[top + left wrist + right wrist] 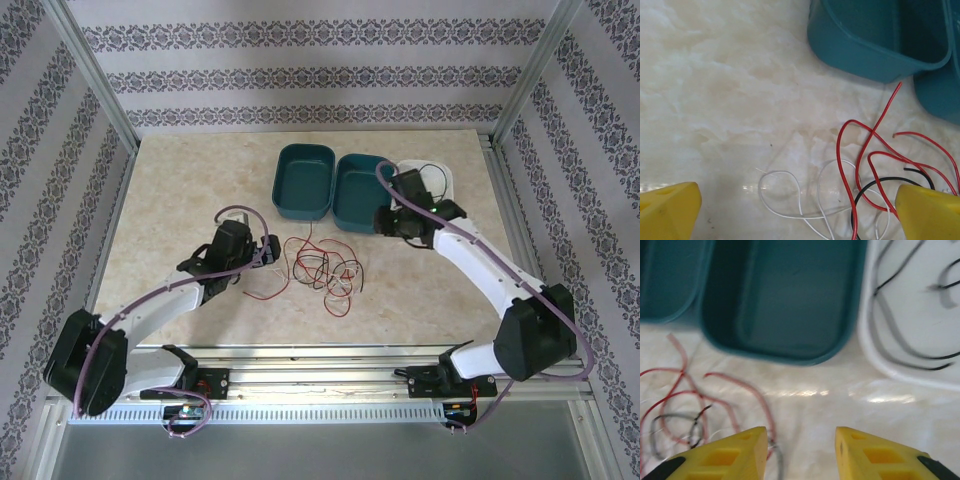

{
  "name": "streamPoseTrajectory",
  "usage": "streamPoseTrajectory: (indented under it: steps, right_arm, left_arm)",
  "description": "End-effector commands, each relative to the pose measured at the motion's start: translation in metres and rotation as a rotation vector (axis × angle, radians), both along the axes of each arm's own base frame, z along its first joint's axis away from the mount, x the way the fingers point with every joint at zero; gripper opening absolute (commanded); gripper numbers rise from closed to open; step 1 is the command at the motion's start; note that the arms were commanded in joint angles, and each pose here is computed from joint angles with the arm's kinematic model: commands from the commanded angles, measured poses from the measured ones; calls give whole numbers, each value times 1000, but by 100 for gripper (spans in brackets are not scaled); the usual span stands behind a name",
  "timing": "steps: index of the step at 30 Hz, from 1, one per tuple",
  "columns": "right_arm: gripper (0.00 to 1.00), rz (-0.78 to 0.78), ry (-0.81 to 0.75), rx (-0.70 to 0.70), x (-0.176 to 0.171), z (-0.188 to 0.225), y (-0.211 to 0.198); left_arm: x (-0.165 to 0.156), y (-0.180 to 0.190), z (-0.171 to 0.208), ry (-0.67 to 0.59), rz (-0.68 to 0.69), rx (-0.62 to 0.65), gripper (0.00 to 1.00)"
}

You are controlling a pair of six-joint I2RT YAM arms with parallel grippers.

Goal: Untangle the cables

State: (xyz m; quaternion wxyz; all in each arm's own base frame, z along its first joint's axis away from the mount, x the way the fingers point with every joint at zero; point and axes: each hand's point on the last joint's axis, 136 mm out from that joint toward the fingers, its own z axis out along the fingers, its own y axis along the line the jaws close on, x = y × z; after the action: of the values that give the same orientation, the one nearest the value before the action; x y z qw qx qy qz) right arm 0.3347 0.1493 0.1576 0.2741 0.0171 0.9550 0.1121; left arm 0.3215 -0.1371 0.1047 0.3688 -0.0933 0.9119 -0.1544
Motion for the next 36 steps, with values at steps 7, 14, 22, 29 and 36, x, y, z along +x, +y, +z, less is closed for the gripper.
streamPoseTrajectory:
  steps: [7,14,22,29,36]
  right_arm:
    - [37,87,159,156,-37,-40,109]
    - [36,78,248,108,-49,-67,126]
    - [40,84,252,115,-48,-67,133]
    - [40,94,274,111,-48,-74,139]
    - [40,104,305,114,-52,-84,145]
  left_arm:
    - [18,-30,-3,21,-54,-135,96]
    - [23,-46,-18,74,-101,-158,88]
    - [37,-58,-29,87,-119,-175,81]
    - [45,-73,-45,134,-152,-207,76]
    - [46,-78,-57,160,-158,-226,72]
